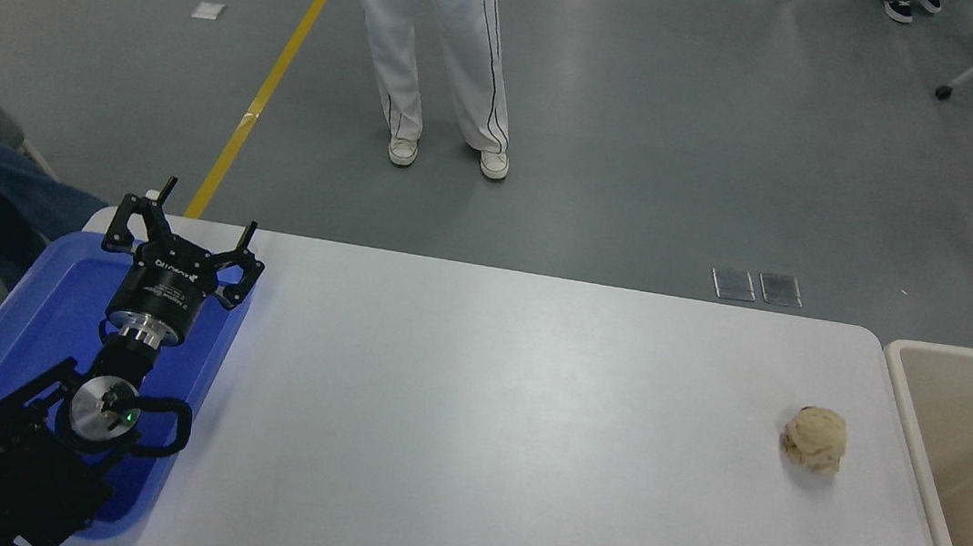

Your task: Pick up foil plate and place in dustbin

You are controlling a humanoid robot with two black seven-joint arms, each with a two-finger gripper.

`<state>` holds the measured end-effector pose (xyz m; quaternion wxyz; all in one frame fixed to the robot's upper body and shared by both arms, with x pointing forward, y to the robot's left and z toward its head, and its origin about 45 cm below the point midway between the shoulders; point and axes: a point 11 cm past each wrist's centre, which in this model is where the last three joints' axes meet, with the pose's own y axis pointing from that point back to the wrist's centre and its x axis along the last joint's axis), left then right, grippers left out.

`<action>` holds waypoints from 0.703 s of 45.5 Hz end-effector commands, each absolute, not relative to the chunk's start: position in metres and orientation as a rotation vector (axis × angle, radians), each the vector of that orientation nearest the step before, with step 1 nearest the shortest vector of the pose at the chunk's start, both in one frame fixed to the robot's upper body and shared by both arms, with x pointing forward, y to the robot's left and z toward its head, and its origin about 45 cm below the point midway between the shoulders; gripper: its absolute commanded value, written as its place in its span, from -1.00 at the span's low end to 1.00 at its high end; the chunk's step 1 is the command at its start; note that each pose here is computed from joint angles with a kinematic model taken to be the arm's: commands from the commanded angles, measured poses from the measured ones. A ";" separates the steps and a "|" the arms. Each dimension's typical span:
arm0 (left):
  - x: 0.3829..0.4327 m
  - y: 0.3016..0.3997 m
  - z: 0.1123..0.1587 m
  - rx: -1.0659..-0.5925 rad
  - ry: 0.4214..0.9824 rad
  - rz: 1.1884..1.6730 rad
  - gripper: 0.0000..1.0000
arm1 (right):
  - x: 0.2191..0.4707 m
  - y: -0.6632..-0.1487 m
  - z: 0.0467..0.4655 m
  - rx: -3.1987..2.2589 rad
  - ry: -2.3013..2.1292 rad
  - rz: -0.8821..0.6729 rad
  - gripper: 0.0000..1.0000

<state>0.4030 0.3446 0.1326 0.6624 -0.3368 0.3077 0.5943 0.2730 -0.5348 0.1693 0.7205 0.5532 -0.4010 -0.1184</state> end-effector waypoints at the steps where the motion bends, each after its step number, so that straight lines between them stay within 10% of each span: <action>1: 0.4030 0.3445 0.1327 -0.762 0.696 1.343 1.00 | 0.282 -0.499 0.199 1.363 -0.729 -0.345 1.00; 16: 0.4029 0.3449 0.1324 -0.761 0.696 1.345 1.00 | 0.305 -0.424 0.267 1.506 -0.302 -0.407 1.00; 32: 0.4029 0.3449 0.1324 -0.761 0.696 1.345 1.00 | 0.334 -0.366 0.361 1.541 -0.274 -0.094 1.00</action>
